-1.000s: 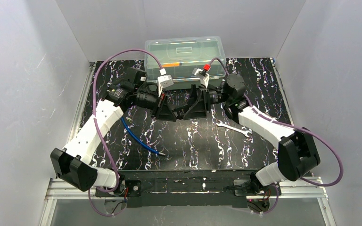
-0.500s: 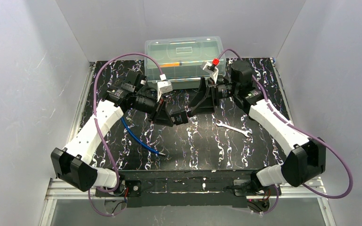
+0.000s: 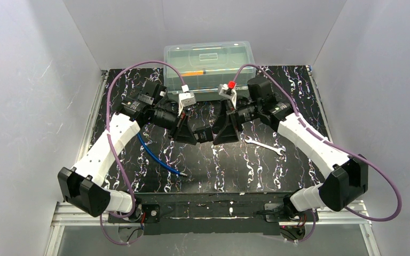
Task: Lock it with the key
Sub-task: Lock the lock.
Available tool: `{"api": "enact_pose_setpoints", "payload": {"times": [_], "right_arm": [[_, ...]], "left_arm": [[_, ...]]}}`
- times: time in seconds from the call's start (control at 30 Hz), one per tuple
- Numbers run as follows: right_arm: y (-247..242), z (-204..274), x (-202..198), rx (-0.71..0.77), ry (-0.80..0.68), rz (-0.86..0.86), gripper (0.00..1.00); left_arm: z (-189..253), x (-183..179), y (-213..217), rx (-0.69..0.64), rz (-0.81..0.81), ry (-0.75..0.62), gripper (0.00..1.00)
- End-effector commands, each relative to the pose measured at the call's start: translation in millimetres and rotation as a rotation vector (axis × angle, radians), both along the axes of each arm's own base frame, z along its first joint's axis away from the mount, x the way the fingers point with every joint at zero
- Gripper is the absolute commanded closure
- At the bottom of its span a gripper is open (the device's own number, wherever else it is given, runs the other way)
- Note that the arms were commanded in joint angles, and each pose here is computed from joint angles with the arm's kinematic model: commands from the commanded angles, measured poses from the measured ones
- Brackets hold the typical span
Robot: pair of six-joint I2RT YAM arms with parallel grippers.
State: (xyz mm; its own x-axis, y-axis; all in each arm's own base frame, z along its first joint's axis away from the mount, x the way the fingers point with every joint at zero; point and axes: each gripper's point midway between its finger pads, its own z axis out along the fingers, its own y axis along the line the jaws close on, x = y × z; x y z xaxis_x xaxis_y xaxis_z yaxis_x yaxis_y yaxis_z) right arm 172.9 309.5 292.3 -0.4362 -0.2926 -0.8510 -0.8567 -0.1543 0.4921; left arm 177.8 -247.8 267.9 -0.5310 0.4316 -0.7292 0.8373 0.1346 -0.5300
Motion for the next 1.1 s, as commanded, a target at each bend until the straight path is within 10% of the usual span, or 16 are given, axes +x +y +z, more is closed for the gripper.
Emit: {"api": "enact_pose_setpoints", "payload": {"times": [0.0, 0.47, 0.67, 0.97, 1.07], "right_arm": [[10.2, 3.0, -12.0, -0.012, -0.077, 0.041, 0.17], [26.0, 9.0, -12.7, 0.023, -0.051, 0.049, 0.5], [34.6, 11.6, -3.3, 0.048, -0.005, -0.009, 0.97], [39.1, 85.6, 75.0, 0.114, -0.202, -0.286, 0.99], [40.2, 97.8, 104.6, 0.109, -0.251, -0.421, 0.99]], "left_arm": [[19.3, -11.5, -6.2, -0.08, -0.065, -0.015, 1.0], [18.3, -9.3, -6.9, -0.052, -0.08, 0.019, 1.0], [21.6, 6.1, -5.6, -0.025, -0.022, 0.074, 0.95], [71.9, 103.6, 32.2, -0.212, 0.462, 0.211, 0.09], [90.7, 127.6, 53.2, -0.302, 0.669, 0.22, 0.02]]}}
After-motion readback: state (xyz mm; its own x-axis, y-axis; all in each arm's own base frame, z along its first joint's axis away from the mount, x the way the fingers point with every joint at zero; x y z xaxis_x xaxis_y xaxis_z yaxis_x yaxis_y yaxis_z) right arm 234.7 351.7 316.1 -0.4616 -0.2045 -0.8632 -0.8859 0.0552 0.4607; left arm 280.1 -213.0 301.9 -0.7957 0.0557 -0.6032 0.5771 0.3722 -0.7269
